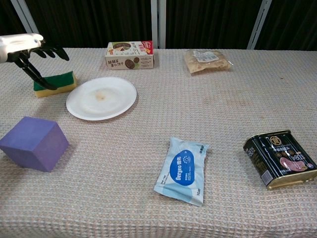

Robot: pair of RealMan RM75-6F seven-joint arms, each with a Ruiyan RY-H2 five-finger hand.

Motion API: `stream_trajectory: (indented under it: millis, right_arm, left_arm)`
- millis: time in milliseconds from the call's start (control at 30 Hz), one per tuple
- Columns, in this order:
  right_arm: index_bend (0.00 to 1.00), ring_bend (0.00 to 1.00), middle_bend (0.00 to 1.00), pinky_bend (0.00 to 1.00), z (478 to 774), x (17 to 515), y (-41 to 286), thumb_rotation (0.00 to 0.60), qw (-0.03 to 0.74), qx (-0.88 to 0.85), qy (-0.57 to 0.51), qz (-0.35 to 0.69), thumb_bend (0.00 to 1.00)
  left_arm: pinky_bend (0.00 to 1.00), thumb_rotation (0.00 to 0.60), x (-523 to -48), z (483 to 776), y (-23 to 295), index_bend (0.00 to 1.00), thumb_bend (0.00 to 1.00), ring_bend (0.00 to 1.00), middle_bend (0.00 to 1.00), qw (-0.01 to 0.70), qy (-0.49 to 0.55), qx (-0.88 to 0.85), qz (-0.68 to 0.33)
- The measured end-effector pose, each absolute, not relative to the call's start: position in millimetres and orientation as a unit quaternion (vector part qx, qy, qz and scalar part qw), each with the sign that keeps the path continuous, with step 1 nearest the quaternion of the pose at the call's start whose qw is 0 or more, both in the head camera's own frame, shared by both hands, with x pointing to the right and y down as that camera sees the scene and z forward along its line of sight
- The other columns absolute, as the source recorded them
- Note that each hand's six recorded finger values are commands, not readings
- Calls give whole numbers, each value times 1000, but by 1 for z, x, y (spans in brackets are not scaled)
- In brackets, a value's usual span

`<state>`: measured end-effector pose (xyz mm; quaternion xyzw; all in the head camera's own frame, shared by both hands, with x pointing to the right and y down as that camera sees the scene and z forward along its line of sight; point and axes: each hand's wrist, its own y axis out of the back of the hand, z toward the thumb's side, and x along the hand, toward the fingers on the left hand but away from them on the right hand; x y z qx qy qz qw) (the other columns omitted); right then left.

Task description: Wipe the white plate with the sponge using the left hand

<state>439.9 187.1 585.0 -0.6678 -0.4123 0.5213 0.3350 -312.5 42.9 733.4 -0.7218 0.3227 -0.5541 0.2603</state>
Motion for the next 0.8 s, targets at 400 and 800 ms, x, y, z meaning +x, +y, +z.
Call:
stream_trajectory:
  millis: [400,800]
  right_arm:
    - [0,0,40,0,586,441,189,600,333,-666,-413,525,145]
    - [0,0,40,0,585,446,195,600,327,-657,-417,537,145]
  left_arm:
    - [154,600,-317,752,35,241,87,156,170,244,325,-708,-577]
    - [153,600,-345,774,22,248,87,156,171,230,317,-677,-624]
